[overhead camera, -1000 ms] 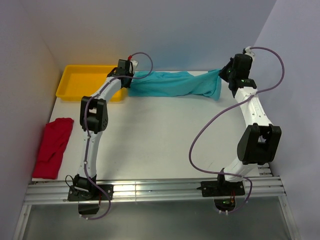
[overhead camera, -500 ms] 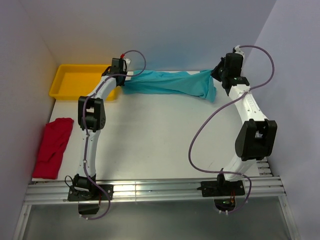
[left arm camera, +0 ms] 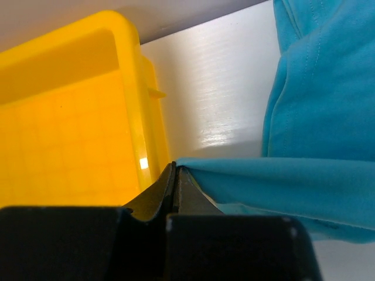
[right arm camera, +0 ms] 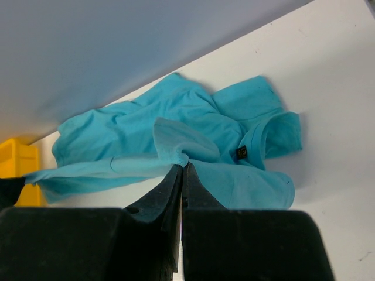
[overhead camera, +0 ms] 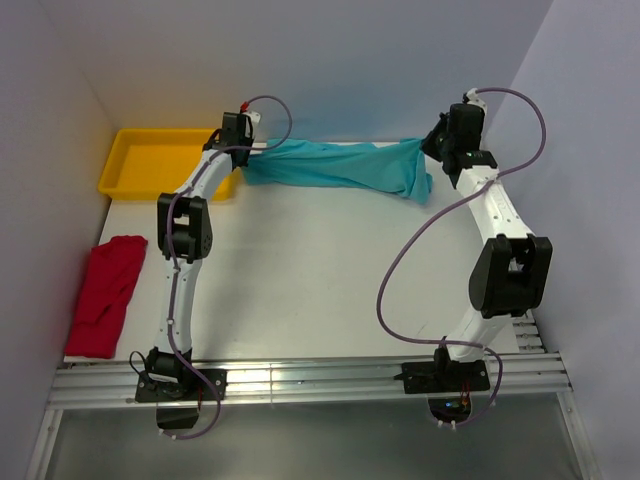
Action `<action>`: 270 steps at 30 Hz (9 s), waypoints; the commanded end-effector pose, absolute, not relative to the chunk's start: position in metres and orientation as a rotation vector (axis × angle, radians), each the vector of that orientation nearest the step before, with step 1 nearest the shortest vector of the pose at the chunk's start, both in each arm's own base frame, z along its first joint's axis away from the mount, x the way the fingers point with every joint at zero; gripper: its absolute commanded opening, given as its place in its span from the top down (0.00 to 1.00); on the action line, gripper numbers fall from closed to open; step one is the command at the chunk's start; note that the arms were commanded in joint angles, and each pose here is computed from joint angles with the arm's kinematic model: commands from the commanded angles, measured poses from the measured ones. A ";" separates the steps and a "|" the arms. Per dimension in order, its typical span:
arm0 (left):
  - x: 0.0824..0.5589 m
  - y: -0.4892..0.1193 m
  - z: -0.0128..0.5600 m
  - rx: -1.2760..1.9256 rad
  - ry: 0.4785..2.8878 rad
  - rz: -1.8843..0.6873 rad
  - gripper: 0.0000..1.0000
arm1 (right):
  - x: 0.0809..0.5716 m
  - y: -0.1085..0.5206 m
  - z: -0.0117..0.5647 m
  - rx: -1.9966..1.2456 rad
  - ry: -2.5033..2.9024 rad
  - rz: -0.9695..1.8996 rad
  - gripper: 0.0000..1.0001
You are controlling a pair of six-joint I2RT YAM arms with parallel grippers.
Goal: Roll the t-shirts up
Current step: Flatten the tshirt
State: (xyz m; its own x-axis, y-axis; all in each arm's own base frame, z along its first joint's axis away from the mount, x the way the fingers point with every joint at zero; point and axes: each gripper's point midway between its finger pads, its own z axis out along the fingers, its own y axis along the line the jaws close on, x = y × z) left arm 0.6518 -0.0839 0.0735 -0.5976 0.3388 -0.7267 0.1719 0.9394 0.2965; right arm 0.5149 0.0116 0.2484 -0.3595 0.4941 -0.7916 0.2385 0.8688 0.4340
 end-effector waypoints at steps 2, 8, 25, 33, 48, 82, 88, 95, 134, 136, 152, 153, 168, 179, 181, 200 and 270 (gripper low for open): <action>0.663 -0.069 0.115 0.345 2.125 0.260 1.00 | 0.526 0.008 0.280 0.502 1.886 0.267 1.00; 0.664 -0.091 0.174 0.354 2.008 0.191 1.00 | 0.536 0.001 0.309 0.491 1.837 0.226 1.00; 0.644 -0.104 0.396 0.192 1.532 0.057 1.00 | 0.558 -0.028 0.458 0.381 1.501 0.192 1.00; 0.638 -0.096 0.422 0.165 1.465 0.104 1.00 | 0.549 -0.036 0.503 0.339 1.381 0.150 1.00; 0.628 -0.074 0.509 0.057 1.158 0.160 1.00 | 0.539 -0.037 0.590 0.270 1.126 0.149 1.00; 0.639 -0.058 0.533 -0.016 0.657 0.113 1.00 | 0.568 -0.054 0.630 0.272 0.711 0.104 1.00; 0.653 -0.053 0.514 -0.031 0.730 0.134 1.00 | 0.550 -0.058 0.618 0.302 0.746 0.082 1.00; 0.659 -0.042 0.462 -0.011 0.970 0.218 1.00 | 0.527 -0.062 0.540 0.382 0.955 0.074 1.00; 0.396 -0.038 0.037 0.745 2.464 0.141 1.00 | 0.272 -0.015 0.069 0.924 2.272 0.108 1.00; 0.384 -0.037 0.029 0.774 2.490 0.146 1.00 | 0.266 -0.010 0.062 0.934 2.294 0.137 1.00; 0.341 -0.022 0.003 0.890 2.584 0.234 1.00 | 0.218 0.012 0.036 1.082 2.472 0.201 1.00; 0.341 -0.021 0.003 0.889 2.585 0.238 1.00 | 0.218 0.014 0.034 1.080 2.489 0.209 1.00; 0.328 -0.014 0.001 0.956 2.624 0.265 1.00 | 0.186 0.022 0.018 1.166 2.545 0.222 1.00; 0.317 -0.007 0.000 0.994 2.671 0.257 1.00 | 0.171 0.030 0.003 1.166 2.644 0.221 1.00; 0.319 -0.005 0.001 0.989 2.676 0.259 1.00 | 0.173 0.029 0.004 1.170 2.636 0.215 1.00; 0.358 -0.023 0.064 0.883 2.525 0.144 0.54 | 0.188 0.027 0.034 1.150 2.571 0.241 0.50; 0.389 -0.111 0.132 0.732 2.400 -0.258 0.56 | 0.255 0.099 0.093 0.429 2.500 -0.215 1.00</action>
